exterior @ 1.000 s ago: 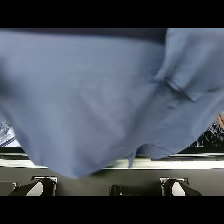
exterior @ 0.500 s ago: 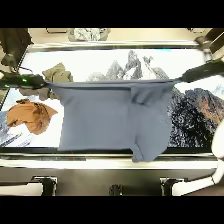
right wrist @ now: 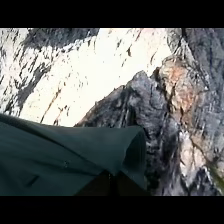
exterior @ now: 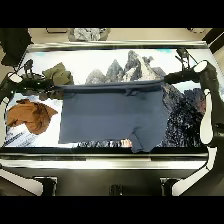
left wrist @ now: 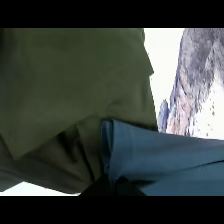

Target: Fold the shirts.

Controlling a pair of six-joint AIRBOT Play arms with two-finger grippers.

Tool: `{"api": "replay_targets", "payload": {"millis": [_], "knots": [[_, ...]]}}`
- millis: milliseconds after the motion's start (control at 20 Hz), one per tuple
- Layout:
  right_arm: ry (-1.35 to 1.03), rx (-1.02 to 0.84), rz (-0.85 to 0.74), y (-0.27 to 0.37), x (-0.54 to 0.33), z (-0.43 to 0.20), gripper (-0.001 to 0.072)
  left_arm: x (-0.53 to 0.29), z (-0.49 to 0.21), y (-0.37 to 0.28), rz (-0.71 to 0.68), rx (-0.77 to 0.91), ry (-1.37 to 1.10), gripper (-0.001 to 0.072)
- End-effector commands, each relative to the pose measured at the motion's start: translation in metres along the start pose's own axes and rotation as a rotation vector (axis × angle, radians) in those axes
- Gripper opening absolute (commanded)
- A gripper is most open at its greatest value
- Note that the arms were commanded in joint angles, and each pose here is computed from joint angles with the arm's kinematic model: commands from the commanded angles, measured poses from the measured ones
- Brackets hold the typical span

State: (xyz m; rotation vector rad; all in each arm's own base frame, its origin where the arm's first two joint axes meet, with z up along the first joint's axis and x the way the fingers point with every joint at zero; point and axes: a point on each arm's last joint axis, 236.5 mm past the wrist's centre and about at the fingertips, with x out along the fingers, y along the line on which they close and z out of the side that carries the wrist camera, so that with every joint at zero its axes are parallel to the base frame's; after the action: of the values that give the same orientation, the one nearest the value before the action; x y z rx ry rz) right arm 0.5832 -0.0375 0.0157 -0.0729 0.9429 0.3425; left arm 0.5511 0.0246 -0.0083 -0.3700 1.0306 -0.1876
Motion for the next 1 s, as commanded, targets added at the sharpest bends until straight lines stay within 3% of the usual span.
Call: {"api": "replay_targets", "payload": {"millis": [0, 300, 750, 800, 850, 900, 950], "knots": [[0.301, -0.032, 0.089, 0.017, -0.029, -0.070, 0.0046, -0.009, -0.054, -0.006, -0.049, 0.008, 0.253, 0.0025], [0.519, 0.020, 0.190, 0.040, -0.018, -0.141, 0.0046, -0.015, -0.153, -0.004, -0.052, -0.043, 0.620, 0.0025], [0.547, 0.080, 0.191, 0.043, -0.013, -0.152, 0.0048, -0.010, -0.185, -0.010, -0.061, -0.098, 0.721, 0.0030], [0.544, 0.089, 0.197, 0.045, -0.014, -0.151, 0.0171, -0.010, -0.184, -0.012, -0.069, -0.106, 0.720, 0.0117], [0.545, 0.073, 0.208, 0.046, -0.018, -0.151, 0.0460, -0.014, -0.182, -0.013, -0.072, -0.119, 0.721, 0.0314], [0.563, 0.045, 0.226, 0.048, -0.029, -0.154, 0.0499, -0.021, -0.177, -0.012, -0.070, -0.131, 0.719, 0.0419], [0.581, 0.052, 0.233, 0.046, -0.044, -0.157, 0.0498, -0.029, -0.172, -0.011, -0.074, -0.131, 0.717, 0.0419]]}}
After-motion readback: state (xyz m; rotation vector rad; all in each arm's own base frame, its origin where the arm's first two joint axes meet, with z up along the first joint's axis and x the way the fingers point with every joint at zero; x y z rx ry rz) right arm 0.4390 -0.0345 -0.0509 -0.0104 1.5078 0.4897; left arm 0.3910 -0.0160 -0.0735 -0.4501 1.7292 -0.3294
